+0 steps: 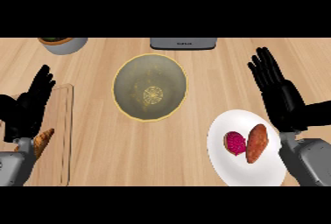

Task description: Pick the sweet potato from the plate and place it in the bowl

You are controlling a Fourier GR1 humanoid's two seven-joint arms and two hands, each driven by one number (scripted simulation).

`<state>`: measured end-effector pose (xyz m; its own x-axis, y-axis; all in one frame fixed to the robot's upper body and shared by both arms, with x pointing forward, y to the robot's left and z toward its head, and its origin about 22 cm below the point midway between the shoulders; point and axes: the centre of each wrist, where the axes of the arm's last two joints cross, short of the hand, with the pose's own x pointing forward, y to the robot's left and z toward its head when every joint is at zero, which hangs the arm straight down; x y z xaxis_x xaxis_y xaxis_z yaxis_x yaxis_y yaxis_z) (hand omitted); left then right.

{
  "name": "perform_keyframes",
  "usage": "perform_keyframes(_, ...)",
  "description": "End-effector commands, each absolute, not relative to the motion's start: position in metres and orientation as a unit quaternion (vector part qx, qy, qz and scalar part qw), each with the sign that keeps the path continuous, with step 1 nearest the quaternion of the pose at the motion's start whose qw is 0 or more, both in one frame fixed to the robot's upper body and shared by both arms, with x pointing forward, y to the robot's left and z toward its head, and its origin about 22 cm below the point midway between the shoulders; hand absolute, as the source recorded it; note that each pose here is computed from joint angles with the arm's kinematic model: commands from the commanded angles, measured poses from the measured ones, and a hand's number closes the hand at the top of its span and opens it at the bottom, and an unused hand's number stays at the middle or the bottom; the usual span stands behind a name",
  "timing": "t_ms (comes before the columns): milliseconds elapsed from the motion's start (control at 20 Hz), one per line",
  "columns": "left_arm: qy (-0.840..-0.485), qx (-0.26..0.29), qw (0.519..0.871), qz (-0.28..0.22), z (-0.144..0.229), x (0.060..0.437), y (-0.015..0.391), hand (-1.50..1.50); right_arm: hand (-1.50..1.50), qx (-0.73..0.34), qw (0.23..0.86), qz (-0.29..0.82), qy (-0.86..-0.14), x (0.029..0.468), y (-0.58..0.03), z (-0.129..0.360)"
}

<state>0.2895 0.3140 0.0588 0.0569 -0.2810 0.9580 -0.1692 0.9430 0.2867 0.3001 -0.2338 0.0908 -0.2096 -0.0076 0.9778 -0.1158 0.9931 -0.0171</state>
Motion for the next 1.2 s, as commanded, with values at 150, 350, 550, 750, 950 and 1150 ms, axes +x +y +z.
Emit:
perform_keyframes(150, -0.727, 0.193, 0.657, -0.053, 0.077, 0.296, 0.310, 0.00, 1.50, 0.170, 0.595, 0.013, -0.785, 0.281, -0.323, 0.056)
perform_keyframes(350, -0.732, 0.178, 0.655, -0.055, 0.075, 0.293, 0.295, 0.00, 1.50, -0.117, 0.650, -0.045, -0.750, 0.253, -0.418, 0.029)
perform_keyframes(550, -0.728, 0.177, 0.659, -0.064, 0.067, 0.290, 0.274, 0.00, -1.50, 0.041, 0.573, -0.057, -0.817, 0.211, -0.451, -0.009)
perform_keyframes(750, -0.729, 0.166, 0.660, -0.070, 0.079, 0.291, 0.263, 0.00, -1.50, 0.018, 0.558, 0.088, -0.825, 0.206, -0.488, 0.016)
perform_keyframes(950, -0.724, 0.173, 0.664, -0.070, 0.083, 0.291, 0.264, 0.00, -1.50, -0.006, 0.591, 0.182, -0.786, 0.193, -0.514, 0.030)
perform_keyframes(1150, -0.729, 0.170, 0.659, -0.076, 0.080, 0.285, 0.272, 0.00, -1.50, -0.060, 0.599, 0.291, -0.744, 0.228, -0.498, 0.063)
